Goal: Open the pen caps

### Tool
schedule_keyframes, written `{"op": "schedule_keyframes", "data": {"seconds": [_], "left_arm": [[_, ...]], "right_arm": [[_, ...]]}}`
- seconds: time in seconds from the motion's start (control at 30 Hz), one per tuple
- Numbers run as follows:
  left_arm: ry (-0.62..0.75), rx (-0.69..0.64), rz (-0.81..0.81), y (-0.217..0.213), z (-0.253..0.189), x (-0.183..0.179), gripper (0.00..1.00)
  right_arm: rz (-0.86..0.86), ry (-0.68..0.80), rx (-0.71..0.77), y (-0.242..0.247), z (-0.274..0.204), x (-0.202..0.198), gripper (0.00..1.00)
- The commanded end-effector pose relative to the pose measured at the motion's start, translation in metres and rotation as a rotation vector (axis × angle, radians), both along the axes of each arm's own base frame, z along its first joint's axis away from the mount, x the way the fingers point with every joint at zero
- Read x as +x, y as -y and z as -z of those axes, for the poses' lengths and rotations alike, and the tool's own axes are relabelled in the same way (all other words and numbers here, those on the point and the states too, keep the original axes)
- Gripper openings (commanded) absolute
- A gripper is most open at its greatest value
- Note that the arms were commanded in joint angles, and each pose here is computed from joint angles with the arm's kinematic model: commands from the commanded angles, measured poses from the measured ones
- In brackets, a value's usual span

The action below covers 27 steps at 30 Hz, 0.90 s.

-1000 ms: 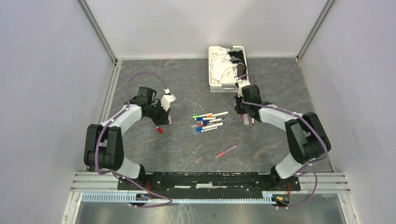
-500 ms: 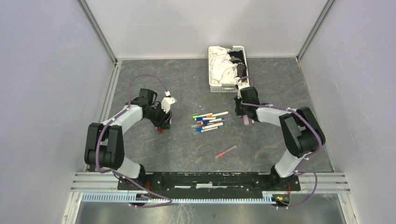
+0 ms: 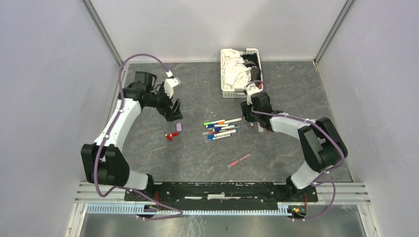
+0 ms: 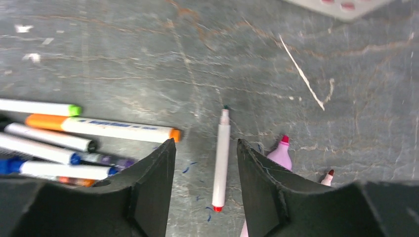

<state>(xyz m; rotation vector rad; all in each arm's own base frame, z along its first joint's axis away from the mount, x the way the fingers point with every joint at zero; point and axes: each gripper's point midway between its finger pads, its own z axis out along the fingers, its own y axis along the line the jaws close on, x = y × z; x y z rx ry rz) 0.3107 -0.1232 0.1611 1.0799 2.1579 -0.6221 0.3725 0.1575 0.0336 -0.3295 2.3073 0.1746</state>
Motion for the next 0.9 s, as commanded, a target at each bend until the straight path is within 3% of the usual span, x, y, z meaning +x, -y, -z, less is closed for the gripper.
{"op": "schedule_keyframes", "data": {"seconds": [0.0, 0.13, 0.33, 0.67, 0.87], "left_arm": [[0.04, -0.107, -0.035, 0.001, -0.06, -0.006, 1.0], [0.112, -0.116, -0.126, -0.01, -0.087, 0.005, 1.0], [0.151, -0.142, -0.195, -0.022, -0.102, 0.009, 1.0], [0.088, -0.133, -0.158, -0.02, -0.086, 0.004, 1.0], [0.063, -0.154, -0.137, -0.015, -0.083, 0.002, 1.0]], "right_arm": [[-0.263, 0.129, 0.024, -0.042, -0.046, 0.003, 0.56], [-0.542, 0.045, 0.018, -0.082, -0.038, -0.007, 0.58], [-0.688, 0.021, -0.021, -0.1, -0.022, -0.008, 0.54], [-0.751, -0.027, -0.089, -0.1, -0.001, -0.01, 0.51], [-0.735, -0.069, -0.117, -0.094, 0.018, -0.012, 0.44]]}}
